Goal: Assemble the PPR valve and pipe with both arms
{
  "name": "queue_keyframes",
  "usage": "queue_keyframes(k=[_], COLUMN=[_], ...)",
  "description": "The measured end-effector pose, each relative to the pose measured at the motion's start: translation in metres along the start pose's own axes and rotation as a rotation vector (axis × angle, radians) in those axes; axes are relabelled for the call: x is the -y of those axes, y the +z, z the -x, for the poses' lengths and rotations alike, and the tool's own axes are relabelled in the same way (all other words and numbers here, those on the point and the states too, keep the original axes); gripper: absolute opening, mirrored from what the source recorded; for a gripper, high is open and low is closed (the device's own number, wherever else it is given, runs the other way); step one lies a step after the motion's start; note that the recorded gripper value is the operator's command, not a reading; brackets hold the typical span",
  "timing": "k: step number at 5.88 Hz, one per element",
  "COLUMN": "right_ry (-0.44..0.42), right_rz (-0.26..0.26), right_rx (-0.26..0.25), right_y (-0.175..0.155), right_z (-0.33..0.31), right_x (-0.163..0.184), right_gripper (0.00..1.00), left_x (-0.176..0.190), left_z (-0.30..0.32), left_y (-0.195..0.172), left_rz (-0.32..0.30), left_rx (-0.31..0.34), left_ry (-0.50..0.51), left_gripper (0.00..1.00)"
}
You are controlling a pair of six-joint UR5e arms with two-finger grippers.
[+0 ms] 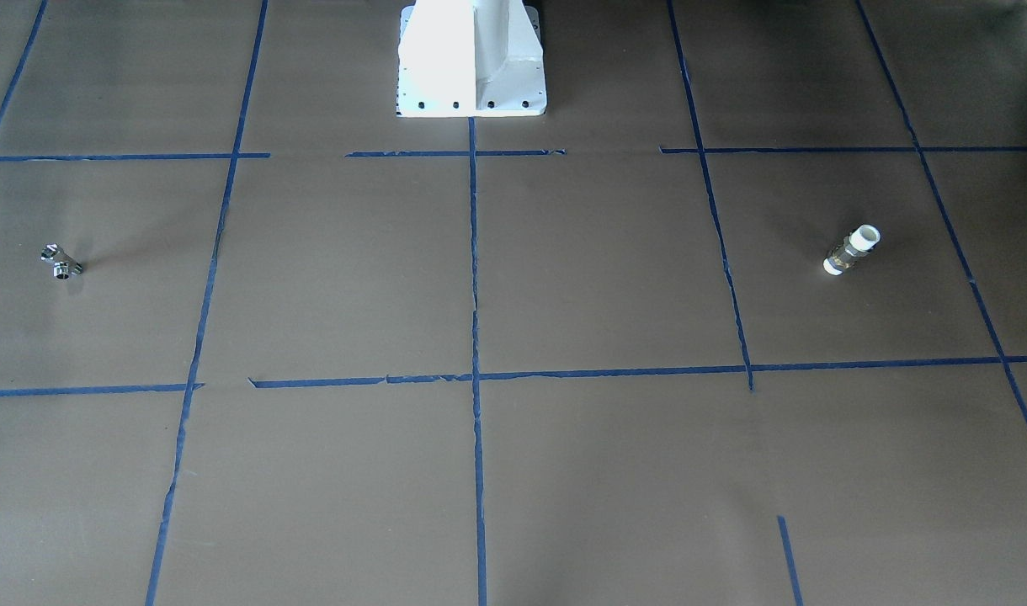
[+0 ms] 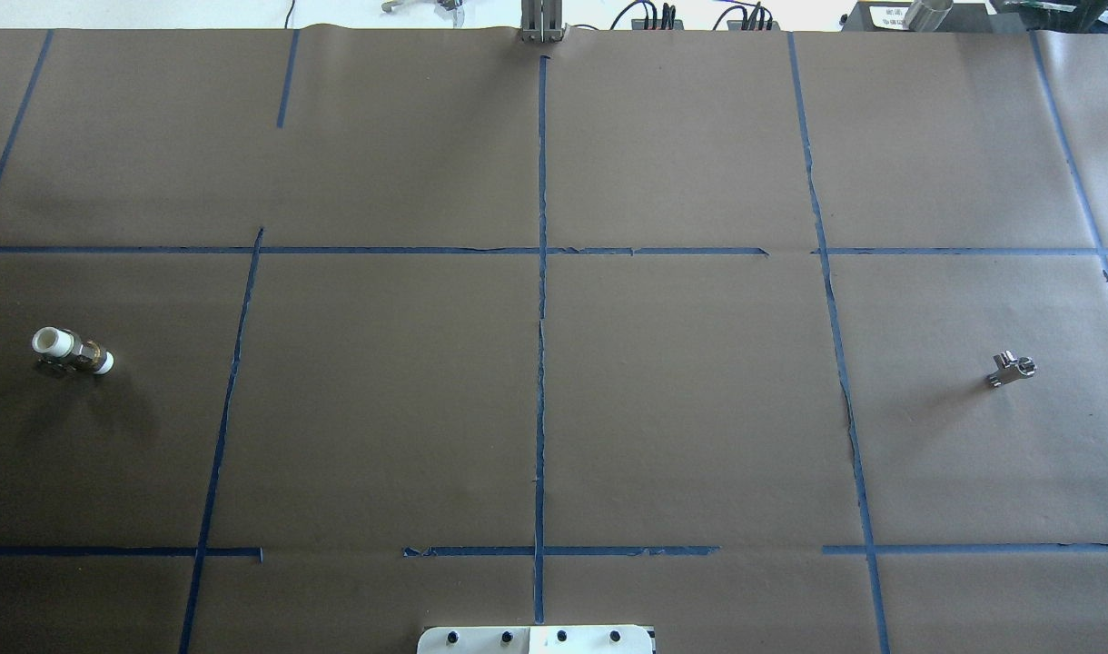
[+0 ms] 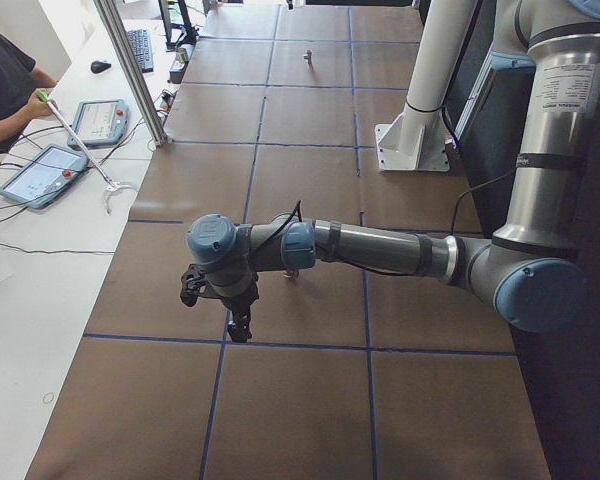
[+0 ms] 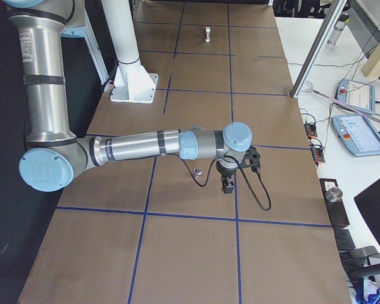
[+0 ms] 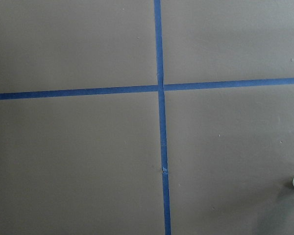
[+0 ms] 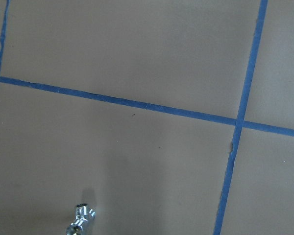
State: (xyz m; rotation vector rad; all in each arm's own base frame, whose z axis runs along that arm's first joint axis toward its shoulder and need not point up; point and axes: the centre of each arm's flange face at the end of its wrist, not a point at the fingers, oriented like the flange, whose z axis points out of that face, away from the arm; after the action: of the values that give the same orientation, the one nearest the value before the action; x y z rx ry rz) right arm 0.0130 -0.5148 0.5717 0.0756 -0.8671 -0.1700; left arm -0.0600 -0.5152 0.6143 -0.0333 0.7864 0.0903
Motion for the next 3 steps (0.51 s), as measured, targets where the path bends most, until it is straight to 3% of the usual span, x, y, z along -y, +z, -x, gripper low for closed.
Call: queue_keyframes(k=[3], right_ry=[0.004], right_rz=[-0.003], right_rx=[-0.02], right_y=[-0.0023], right_z=[-0.0021], right_x=[0.0022], right_gripper=[1.0], left_x=[0.0001], left_z=[-0.0063], left_y=[0.0024], left_rz=[-0.006], left_rx=[0.007], left_ry=[0.035], left_gripper=[1.0])
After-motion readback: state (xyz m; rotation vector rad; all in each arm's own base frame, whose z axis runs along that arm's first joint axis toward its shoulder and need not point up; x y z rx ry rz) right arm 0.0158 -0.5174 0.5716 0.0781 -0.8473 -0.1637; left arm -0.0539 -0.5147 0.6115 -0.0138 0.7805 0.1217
